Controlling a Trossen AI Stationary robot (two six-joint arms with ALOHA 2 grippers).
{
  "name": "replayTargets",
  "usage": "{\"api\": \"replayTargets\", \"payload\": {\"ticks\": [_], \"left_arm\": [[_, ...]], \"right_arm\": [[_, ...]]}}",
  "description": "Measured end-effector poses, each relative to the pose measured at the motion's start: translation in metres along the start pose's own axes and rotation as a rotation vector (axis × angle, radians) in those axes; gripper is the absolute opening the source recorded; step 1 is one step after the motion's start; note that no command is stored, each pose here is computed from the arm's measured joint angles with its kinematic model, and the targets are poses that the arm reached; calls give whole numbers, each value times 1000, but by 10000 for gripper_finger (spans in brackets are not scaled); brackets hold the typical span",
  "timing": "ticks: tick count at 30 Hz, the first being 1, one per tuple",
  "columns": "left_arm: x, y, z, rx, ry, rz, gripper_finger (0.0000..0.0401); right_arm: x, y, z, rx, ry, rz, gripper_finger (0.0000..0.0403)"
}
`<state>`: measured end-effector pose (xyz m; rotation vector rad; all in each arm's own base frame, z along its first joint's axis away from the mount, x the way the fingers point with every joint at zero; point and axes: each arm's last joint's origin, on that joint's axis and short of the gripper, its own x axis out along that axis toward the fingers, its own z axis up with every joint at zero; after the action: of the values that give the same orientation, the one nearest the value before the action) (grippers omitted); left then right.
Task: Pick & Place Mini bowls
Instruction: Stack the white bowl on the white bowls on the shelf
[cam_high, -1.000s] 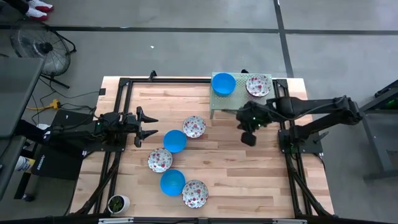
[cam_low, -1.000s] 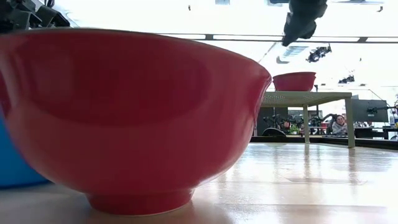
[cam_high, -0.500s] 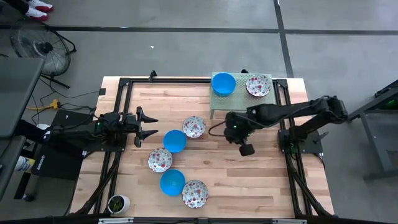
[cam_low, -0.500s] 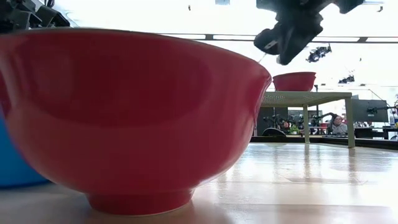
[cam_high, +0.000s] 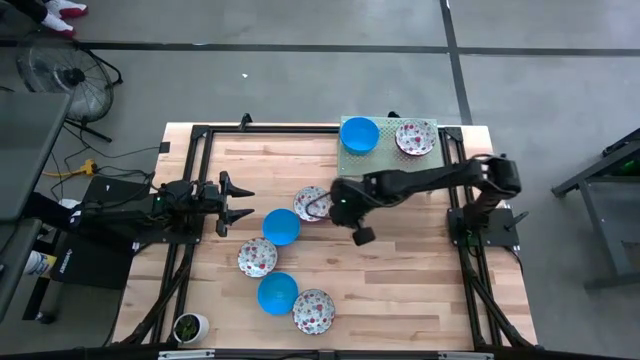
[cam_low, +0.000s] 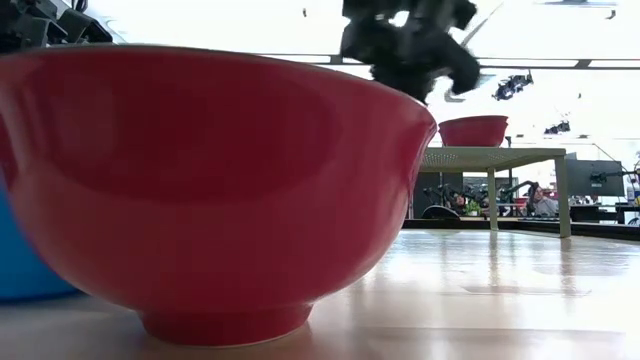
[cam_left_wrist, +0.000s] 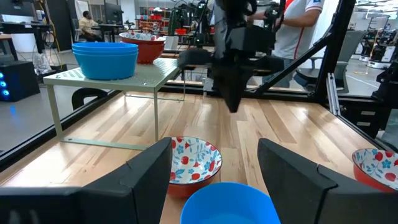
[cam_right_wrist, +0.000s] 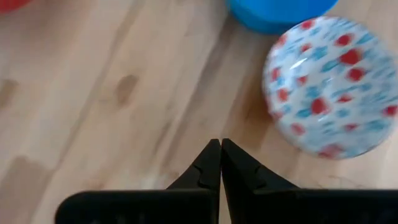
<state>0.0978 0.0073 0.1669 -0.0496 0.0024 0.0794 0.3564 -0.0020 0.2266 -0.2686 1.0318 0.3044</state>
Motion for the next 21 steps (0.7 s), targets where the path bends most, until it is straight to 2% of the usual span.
{"api": "replayTargets", "payload": {"ticks": [4,10,14,21], "left_arm": [[0,0,0,0,0,-1,232],[0,0,0,0,0,0,232],[0,0,0,0,0,0,232],[0,0,0,0,0,0,232]], "right_arm": [[10,-15,15,-51,37,-24,22],[29,-26,26,-93,91,-2,80],[40,-30,28,-134,119,-26,111],[60,-34,26,-161,184,-82,125]]}}
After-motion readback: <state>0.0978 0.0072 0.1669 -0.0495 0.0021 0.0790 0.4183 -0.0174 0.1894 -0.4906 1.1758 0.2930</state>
